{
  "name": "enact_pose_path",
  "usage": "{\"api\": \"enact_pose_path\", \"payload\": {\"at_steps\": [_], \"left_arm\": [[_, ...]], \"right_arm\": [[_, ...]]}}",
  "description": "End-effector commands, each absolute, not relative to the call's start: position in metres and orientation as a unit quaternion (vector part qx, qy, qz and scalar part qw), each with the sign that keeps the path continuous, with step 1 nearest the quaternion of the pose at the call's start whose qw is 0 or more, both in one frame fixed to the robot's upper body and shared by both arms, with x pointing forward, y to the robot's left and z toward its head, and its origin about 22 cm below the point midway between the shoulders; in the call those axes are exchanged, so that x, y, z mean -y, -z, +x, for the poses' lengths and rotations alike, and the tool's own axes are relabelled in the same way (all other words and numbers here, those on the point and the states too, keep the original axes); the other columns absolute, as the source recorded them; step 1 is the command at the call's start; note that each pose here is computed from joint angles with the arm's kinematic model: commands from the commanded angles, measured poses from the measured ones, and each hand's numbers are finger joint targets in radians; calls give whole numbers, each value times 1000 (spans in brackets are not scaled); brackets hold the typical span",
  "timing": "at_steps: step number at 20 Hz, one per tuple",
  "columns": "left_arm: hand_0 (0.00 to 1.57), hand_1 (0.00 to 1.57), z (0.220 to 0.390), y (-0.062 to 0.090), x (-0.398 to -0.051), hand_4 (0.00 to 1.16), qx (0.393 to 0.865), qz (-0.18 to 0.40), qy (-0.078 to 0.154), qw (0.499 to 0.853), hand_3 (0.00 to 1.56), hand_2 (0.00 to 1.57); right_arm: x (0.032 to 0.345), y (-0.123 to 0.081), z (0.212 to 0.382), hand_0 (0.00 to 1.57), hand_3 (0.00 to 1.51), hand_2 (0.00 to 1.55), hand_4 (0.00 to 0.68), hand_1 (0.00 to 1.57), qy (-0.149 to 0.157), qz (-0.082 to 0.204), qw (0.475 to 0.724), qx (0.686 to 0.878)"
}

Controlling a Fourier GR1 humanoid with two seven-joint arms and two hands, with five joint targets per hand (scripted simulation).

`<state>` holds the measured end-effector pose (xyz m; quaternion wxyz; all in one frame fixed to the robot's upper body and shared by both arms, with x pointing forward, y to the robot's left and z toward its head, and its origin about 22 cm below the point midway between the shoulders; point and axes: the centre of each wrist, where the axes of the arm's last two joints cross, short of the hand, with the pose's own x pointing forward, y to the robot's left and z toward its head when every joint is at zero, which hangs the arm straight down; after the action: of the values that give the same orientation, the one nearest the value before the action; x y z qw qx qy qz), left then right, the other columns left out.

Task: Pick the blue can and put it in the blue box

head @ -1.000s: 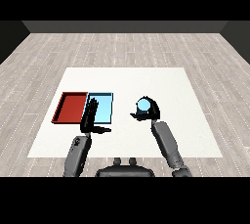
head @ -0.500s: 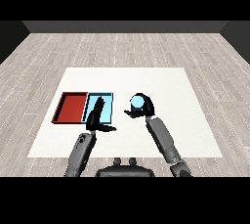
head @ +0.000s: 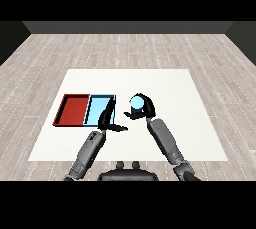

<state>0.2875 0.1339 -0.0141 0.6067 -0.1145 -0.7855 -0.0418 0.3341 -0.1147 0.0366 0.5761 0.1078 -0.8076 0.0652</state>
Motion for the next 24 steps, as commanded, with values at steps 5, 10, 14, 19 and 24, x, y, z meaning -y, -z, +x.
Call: {"api": "enact_pose_path", "payload": {"at_steps": [5, 10, 14, 19, 24], "left_arm": [[0, 0, 291, 21, -98, 0, 770, -99, 59, 627, 0, 0], [0, 0, 309, 27, -107, 0, 755, -114, 55, 643, 0, 0], [0, 0, 300, 27, -100, 0, 758, -121, 64, 638, 0, 0], [0, 0, 305, 32, -76, 0, 755, -120, 64, 642, 0, 0], [0, 0, 293, 27, -89, 0, 760, -136, 64, 632, 0, 0]], "right_arm": [[108, -28, 308, 1406, 1406, 1442, 666, 1406, -66, 118, 569, 811], [104, -53, 340, 1399, 1405, 1443, 679, 1399, -74, 132, 559, 815], [87, -40, 306, 1394, 1416, 1454, 681, 1394, -78, 140, 564, 810], [81, -41, 319, 1393, 1399, 1435, 656, 1393, -84, 139, 554, 817], [102, -51, 326, 1408, 1391, 1429, 651, 1408, -101, 137, 552, 816]]}}
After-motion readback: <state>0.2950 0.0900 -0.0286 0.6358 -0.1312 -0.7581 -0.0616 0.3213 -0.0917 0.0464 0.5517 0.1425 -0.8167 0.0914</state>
